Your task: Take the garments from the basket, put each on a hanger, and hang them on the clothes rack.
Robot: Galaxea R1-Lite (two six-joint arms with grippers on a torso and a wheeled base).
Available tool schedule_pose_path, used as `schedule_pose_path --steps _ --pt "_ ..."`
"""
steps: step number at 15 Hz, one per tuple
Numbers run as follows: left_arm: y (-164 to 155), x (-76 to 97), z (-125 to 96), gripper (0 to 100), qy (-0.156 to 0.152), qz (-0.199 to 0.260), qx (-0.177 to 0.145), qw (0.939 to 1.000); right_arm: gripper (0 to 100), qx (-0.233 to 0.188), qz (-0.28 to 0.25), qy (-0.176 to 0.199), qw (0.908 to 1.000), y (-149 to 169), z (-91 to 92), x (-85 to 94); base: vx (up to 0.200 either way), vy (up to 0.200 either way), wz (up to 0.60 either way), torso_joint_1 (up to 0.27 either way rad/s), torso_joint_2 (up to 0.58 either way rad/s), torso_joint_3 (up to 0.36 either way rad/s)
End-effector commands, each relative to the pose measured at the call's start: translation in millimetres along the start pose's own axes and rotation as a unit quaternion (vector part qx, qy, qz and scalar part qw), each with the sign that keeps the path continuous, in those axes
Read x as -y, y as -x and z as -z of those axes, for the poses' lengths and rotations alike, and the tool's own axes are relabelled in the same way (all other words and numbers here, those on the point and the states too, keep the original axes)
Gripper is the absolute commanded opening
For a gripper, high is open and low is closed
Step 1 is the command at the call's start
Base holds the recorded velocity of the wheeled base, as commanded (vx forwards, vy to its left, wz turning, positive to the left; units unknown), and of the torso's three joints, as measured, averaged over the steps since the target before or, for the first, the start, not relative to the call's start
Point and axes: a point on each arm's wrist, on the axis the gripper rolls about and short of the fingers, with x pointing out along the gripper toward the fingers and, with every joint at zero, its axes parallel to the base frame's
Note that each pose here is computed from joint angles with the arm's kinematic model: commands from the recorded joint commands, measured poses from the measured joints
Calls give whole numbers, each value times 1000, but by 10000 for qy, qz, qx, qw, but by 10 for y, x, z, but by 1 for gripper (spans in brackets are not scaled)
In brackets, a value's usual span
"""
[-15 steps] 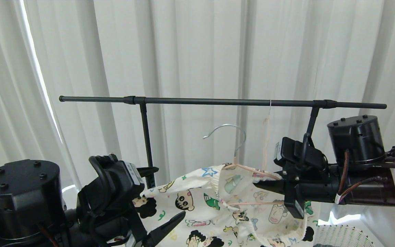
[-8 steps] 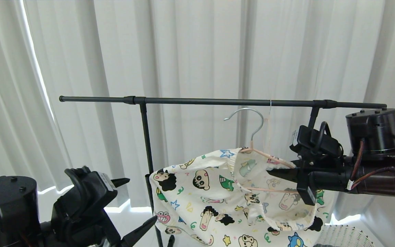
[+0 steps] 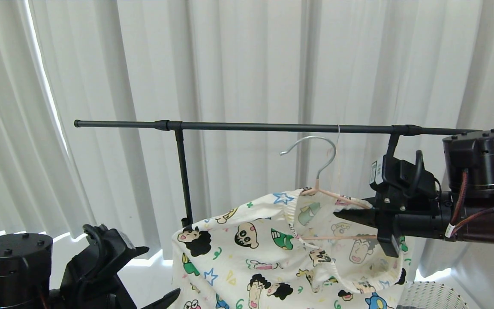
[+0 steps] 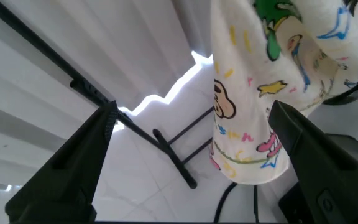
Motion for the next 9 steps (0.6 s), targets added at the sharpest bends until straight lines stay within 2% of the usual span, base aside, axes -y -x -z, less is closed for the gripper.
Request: schedule_pose_path --steps 1,6,7,9 --pt "-43 0 28 100 38 73 -114 9999 0 61 -15 32 10000 22 -26 -12 0 0 0 0 0 0" --pt "-64 -9 23 100 69 89 -131 9999 0 271 -105 156 9995 89 -125 -87 0 0 0 0 0 0" --pt "-63 -7 27 0 71 92 -137 9998 0 294 -108 171 9994 98 -137 -94 0 0 0 0 0 0" --pt "-65 -12 26 0 75 85 -139 9998 0 291 -118 170 9994 100 -133 -102 0 0 0 0 0 0"
